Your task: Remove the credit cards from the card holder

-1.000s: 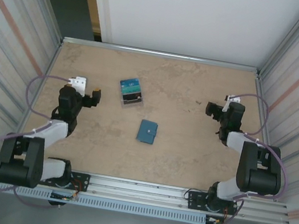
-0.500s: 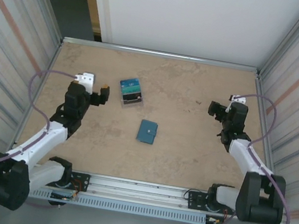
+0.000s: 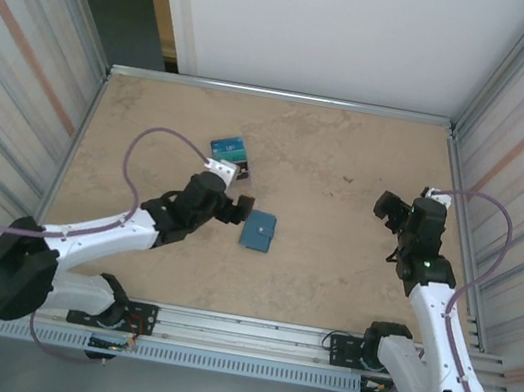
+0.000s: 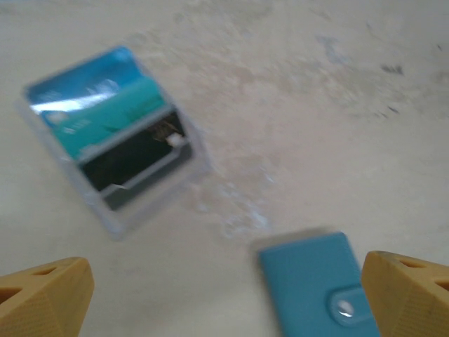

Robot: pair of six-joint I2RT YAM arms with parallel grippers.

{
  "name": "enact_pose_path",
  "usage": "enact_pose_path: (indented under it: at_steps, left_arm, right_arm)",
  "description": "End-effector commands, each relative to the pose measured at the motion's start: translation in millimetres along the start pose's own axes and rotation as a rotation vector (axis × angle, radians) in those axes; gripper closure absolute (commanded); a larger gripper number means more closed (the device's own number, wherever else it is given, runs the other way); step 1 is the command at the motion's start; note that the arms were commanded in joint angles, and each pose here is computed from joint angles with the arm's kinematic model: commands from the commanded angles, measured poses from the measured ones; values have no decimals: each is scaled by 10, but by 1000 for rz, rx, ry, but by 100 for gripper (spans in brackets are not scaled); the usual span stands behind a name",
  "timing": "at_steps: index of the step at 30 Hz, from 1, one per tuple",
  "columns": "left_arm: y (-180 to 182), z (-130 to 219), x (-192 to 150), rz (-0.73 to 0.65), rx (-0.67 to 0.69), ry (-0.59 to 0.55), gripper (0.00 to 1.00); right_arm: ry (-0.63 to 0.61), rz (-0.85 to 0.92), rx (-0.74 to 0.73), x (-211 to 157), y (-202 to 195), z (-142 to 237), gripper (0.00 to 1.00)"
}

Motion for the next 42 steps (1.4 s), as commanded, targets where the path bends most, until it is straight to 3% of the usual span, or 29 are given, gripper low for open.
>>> enact_pose_path:
  at_steps: [1, 12, 27, 42]
  left_arm:
    - [-176, -82, 2, 58, -33, 70, 1]
    - [-403, -385, -300, 84, -83, 279, 1]
    - [-472, -640, -614, -45, 48, 471, 1]
    - [-501, -797, -817, -88, 72, 532, 1]
  right_arm:
    - [85, -38, -30, -16, -11, 108, 1]
    - [182, 37, -3, -45, 282, 109, 1]
    - [262, 65, 27, -110, 575, -159, 1]
    - [291, 66, 49, -142, 691, -252, 1]
Point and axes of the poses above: each hand's point on the last joint's axis, 136 mm out from that joint toward the fingers, its own z axis back along the fingers, its own y axis along the line the jaws close on, x = y × z, the point moved 10 cm from there along z, back along the fingers, and after that the axes turned 11 degrees about z, right-handed, at the moved point
